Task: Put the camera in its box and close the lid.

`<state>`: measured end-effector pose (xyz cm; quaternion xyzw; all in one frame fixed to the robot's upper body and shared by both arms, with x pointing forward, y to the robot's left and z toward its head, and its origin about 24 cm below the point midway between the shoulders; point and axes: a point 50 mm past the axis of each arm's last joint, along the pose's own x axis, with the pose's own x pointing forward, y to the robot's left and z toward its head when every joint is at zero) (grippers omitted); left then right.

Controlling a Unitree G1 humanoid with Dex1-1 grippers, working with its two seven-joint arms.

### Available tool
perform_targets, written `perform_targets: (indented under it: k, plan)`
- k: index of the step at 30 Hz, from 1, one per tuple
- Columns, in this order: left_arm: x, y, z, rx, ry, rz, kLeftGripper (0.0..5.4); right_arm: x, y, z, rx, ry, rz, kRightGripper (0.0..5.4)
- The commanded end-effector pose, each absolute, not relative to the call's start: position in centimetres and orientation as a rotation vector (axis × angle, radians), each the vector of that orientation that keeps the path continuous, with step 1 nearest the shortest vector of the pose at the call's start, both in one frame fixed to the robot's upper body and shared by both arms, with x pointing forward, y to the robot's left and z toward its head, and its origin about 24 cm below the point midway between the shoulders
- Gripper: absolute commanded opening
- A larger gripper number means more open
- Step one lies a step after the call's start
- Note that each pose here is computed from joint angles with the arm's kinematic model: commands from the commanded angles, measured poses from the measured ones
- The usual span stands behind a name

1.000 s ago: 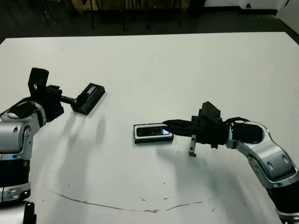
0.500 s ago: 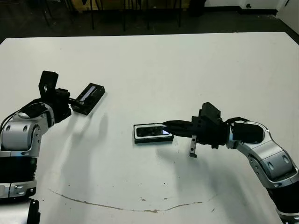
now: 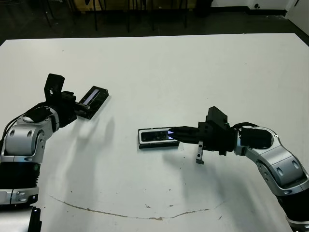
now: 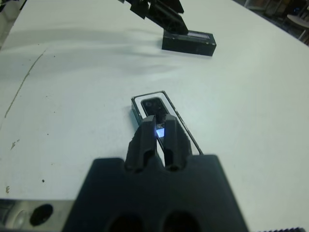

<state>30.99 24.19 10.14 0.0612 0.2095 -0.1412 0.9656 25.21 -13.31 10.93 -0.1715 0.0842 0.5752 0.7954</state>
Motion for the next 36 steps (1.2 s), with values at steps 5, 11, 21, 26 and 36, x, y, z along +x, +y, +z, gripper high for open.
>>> perform_targets:
  k: [5, 11, 21, 26, 36]
  plan:
    - [30.7, 24.9, 8.7, 0.122, 0.487, -0.268, 5.38, 25.0, -13.8, 10.7, -0.366, 0.207, 1.227, 0.00]
    - [30.9, 24.8, 8.2, 0.124, 0.507, -0.285, 5.38, 24.8, -13.8, 10.7, -0.369, 0.202, 1.226, 0.00]
    - [30.9, 24.7, 7.8, 0.125, 0.539, -0.270, 5.38, 24.8, -13.8, 10.3, -0.357, 0.181, 1.228, 0.00]
    - [30.9, 24.6, 7.7, 0.106, 0.570, -0.271, 4.75, 24.8, -13.8, 10.4, -0.364, 0.188, 1.225, 0.00]
    - [30.8, 24.4, 7.5, 0.179, 0.548, -0.261, 2.86, 24.8, -14.0, 10.5, -0.366, 0.199, 1.217, 0.00]
